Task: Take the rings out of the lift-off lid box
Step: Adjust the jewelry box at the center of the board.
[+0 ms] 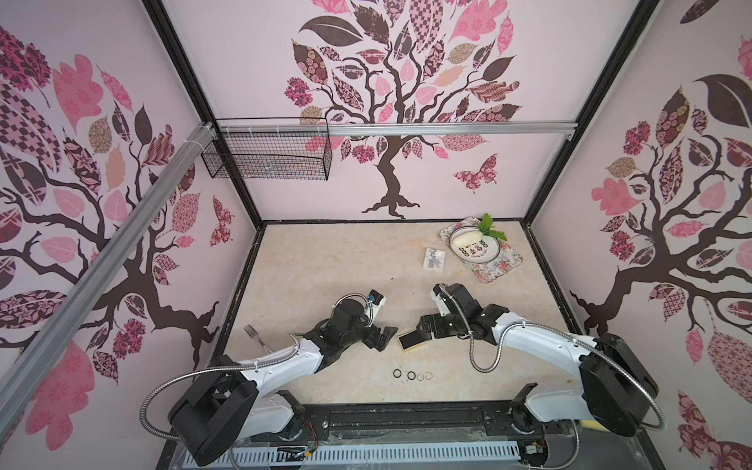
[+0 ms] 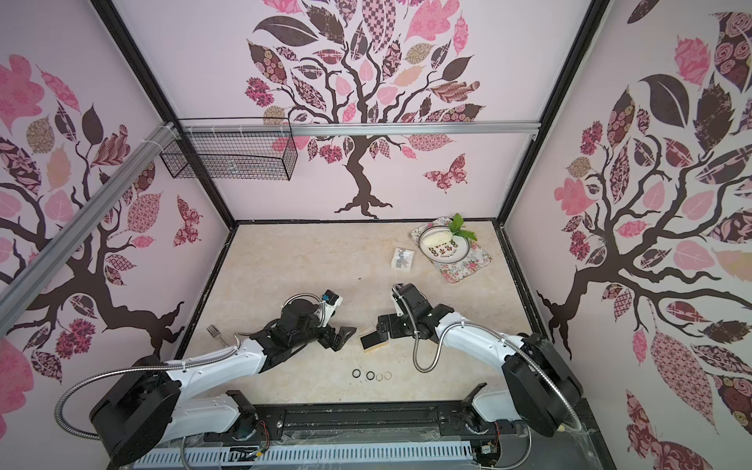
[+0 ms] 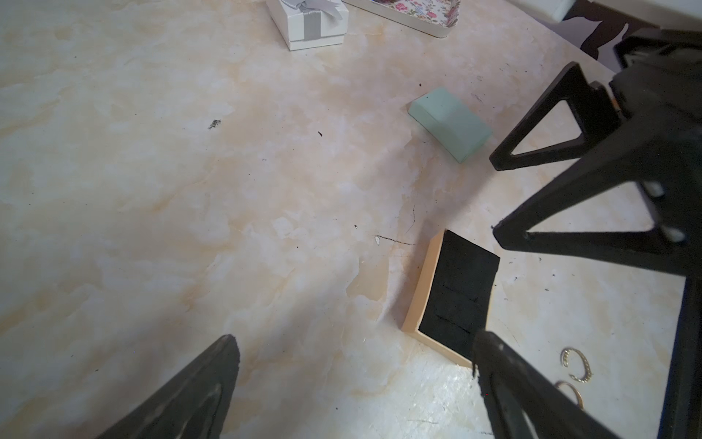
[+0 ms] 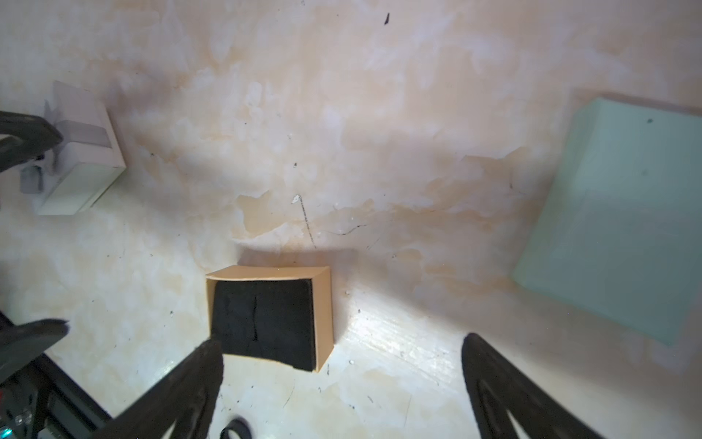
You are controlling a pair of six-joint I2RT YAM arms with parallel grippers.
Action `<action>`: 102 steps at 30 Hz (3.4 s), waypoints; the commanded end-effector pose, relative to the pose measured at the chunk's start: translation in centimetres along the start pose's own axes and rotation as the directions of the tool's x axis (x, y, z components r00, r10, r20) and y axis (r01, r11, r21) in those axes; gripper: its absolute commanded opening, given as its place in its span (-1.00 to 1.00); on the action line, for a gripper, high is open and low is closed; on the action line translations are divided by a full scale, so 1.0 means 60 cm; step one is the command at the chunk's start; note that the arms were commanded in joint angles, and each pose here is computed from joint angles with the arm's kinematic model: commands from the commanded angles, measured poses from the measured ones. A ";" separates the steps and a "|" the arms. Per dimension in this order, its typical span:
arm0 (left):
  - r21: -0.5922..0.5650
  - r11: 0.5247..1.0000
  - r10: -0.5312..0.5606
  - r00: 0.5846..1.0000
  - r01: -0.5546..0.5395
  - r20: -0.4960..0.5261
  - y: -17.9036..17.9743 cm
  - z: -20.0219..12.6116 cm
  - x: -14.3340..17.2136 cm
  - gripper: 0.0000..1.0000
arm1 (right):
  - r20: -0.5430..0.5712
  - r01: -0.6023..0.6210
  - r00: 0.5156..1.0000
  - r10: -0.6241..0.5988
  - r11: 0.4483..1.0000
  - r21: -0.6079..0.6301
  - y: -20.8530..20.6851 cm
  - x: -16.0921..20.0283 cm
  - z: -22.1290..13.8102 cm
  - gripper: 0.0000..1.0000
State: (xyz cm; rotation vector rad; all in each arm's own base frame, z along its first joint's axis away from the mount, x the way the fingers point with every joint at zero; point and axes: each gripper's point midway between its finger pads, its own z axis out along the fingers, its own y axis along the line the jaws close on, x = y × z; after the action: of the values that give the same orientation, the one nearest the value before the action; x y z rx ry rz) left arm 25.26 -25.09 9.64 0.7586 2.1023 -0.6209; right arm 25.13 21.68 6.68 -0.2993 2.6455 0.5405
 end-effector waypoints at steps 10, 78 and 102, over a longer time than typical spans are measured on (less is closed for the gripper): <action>-0.005 1.000 0.010 1.000 -0.010 -0.020 0.005 0.002 0.021 0.96 | -0.051 0.081 0.996 -0.077 0.993 0.085 0.000 0.017 0.022 0.99; 0.047 0.989 0.145 0.977 -0.139 -0.157 -0.099 0.064 0.071 0.96 | 0.103 -0.086 0.993 0.058 0.953 0.291 -0.167 -0.081 0.001 0.99; -0.256 0.962 0.054 0.984 -0.098 -0.171 0.032 0.063 0.021 0.96 | 0.117 -0.096 0.991 0.067 0.961 0.261 -0.166 -0.080 0.002 0.96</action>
State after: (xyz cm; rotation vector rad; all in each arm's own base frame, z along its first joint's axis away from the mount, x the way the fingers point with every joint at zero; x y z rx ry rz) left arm 26.26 -25.35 3.91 0.7986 2.2809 -0.2469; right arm 32.45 13.54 5.85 -0.0825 2.5846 0.2123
